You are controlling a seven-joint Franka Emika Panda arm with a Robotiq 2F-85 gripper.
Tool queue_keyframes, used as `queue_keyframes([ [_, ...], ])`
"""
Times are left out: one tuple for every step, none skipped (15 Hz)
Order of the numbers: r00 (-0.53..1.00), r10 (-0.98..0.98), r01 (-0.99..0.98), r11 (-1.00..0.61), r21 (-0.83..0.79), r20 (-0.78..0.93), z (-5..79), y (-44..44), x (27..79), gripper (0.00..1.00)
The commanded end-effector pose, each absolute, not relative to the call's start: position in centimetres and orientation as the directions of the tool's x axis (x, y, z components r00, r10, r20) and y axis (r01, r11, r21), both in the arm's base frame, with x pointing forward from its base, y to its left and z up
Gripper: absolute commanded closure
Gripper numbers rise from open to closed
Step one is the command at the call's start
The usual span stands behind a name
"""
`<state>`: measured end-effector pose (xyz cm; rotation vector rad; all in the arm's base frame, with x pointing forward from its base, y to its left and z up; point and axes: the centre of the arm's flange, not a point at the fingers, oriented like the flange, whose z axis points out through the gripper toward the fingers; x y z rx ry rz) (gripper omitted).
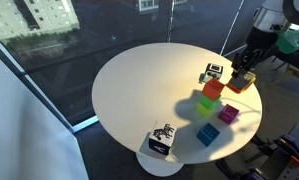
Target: Put the grey toy block on top on the stacked toy blocks
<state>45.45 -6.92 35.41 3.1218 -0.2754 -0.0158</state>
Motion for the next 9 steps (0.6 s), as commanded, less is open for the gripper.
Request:
queue_keyframes([
  [0.977,-0.213,-0.213,-0.977,-0.018,0.002,38.1,-5.3,46.2,0.69],
  [0.976,-0.217,-0.217,-0.976,-0.024,0.005,38.5,-4.8,46.4,0.69],
  [0.974,-0.224,-0.224,-0.974,-0.030,0.008,39.0,-4.3,46.6,0.69],
  [0.973,-0.229,-0.229,-0.973,-0.038,0.012,39.4,-3.9,46.8,0.69],
  [0.972,-0.234,-0.233,-0.971,-0.043,0.014,39.8,-3.4,47.0,0.69],
  [0.971,-0.238,-0.237,-0.970,-0.046,0.019,40.1,-3.0,47.1,0.69],
  [0.969,-0.245,-0.244,-0.969,-0.049,0.020,40.6,-2.5,47.3,0.69],
  [0.968,-0.250,-0.249,-0.967,-0.049,0.020,40.8,-2.2,47.5,0.69],
  [0.967,-0.254,-0.253,-0.966,-0.049,0.020,41.0,-1.9,47.6,0.69],
])
